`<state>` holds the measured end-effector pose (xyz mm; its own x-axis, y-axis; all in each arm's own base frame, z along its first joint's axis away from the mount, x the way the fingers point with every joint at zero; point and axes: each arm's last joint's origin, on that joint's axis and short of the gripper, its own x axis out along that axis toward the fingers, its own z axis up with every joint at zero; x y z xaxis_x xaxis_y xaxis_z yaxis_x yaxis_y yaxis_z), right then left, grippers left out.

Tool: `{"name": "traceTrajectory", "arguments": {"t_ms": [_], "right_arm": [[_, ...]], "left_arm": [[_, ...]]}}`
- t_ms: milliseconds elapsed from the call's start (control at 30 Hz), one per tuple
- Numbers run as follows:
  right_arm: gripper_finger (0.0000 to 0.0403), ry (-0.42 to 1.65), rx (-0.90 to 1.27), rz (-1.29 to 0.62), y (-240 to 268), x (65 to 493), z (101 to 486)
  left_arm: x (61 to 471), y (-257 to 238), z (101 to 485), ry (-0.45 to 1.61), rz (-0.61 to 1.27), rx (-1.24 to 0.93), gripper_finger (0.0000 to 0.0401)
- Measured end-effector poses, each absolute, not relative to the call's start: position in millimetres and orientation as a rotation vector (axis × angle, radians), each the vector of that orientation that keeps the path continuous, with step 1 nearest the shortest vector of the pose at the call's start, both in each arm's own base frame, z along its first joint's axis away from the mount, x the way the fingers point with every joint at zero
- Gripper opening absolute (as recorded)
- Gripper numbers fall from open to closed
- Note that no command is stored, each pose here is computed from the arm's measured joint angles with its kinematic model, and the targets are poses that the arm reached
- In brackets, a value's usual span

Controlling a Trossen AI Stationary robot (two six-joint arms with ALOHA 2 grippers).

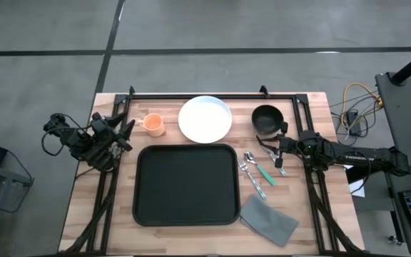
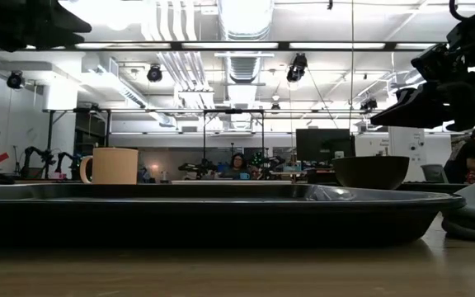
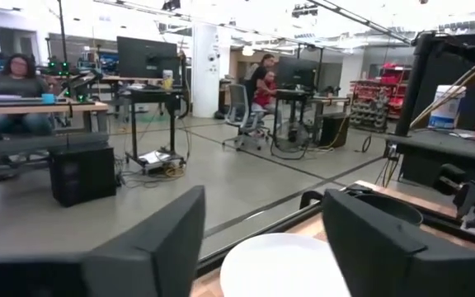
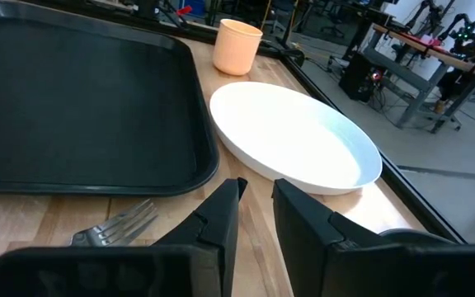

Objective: Set up tray
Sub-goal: Put the orange cup on the black tray

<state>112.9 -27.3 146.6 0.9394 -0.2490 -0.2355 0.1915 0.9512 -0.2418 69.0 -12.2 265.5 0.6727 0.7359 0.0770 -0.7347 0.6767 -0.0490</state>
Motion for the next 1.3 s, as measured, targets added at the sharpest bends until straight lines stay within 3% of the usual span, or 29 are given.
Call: {"name": "traceTrajectory", "arguments": {"t_ms": [133, 533, 800, 1300], "right_arm": [[0.0068, 0.268, -0.217, -0.227, -27, 113, 146], [0.0068, 0.268, -0.217, -0.226, -27, 113, 147], [0.0068, 0.268, -0.219, -0.226, -27, 113, 147], [0.0068, 0.268, -0.218, -0.226, -27, 113, 147]], "left_arm": [[69, -12, 266, -0.101, 0.827, -0.033, 0.0255], [80, -19, 259, -0.014, 0.912, 0.027, 0.0257], [88, -29, 270, -0.021, 0.856, 0.020, 0.0234], [77, -21, 253, -0.090, 0.781, -0.068, 0.0209]]}}
